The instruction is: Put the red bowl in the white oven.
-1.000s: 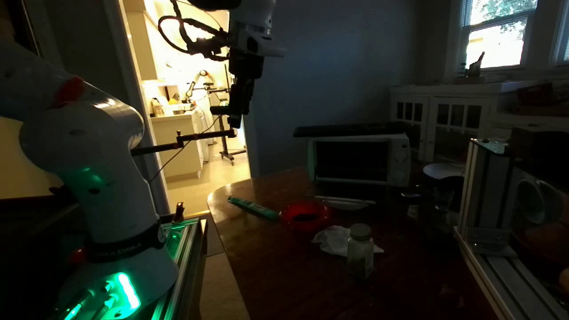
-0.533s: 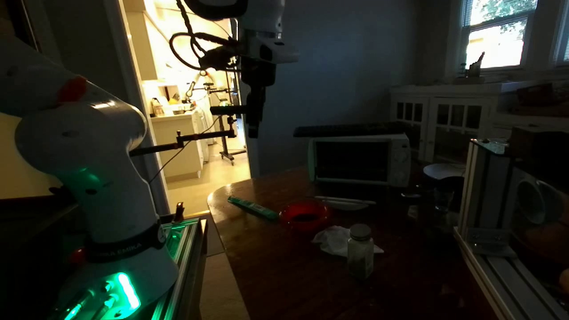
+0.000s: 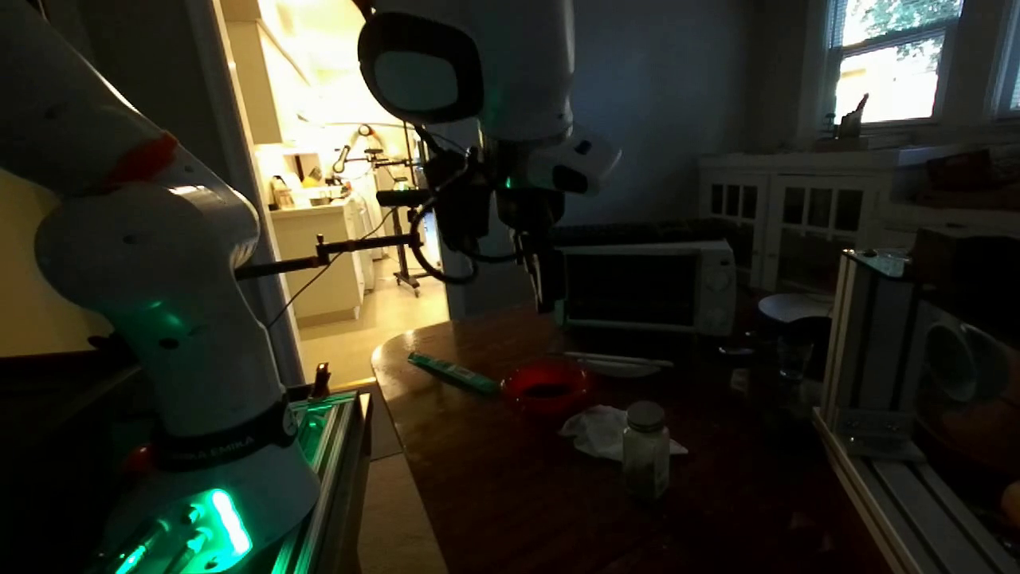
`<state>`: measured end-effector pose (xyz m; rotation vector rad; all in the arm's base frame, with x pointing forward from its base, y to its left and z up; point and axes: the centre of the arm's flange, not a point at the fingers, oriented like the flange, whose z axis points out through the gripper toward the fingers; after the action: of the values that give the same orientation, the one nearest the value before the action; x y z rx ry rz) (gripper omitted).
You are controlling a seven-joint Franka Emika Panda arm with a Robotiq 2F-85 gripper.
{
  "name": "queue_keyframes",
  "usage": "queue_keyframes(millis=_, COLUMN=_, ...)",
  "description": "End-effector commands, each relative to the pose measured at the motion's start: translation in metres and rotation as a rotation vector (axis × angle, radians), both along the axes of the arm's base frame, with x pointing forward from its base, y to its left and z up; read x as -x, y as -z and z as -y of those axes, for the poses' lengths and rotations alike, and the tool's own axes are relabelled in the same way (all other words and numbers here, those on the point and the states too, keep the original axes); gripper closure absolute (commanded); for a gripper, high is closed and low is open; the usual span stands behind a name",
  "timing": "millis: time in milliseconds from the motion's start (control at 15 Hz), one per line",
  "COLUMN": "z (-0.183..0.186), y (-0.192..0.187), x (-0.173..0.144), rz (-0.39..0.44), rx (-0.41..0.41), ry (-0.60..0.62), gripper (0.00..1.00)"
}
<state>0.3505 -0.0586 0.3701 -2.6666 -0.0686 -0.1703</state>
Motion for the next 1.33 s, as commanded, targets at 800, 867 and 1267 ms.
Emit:
queue_keyframes(millis=800, z=0.011, y=0.093, x=-0.012, rz=0.039, rx=-0.161, ry=-0.122, gripper=0.0)
queue_keyframes(millis=867, z=0.011, y=0.104, x=-0.013, rz=0.042, rx=-0.173, ry=-0.121, gripper=0.0)
queue_keyframes(millis=1267, z=0.017, y=0.162, x=-0.01, rz=0.045, rx=-0.242, ry=-0.11, gripper=0.0)
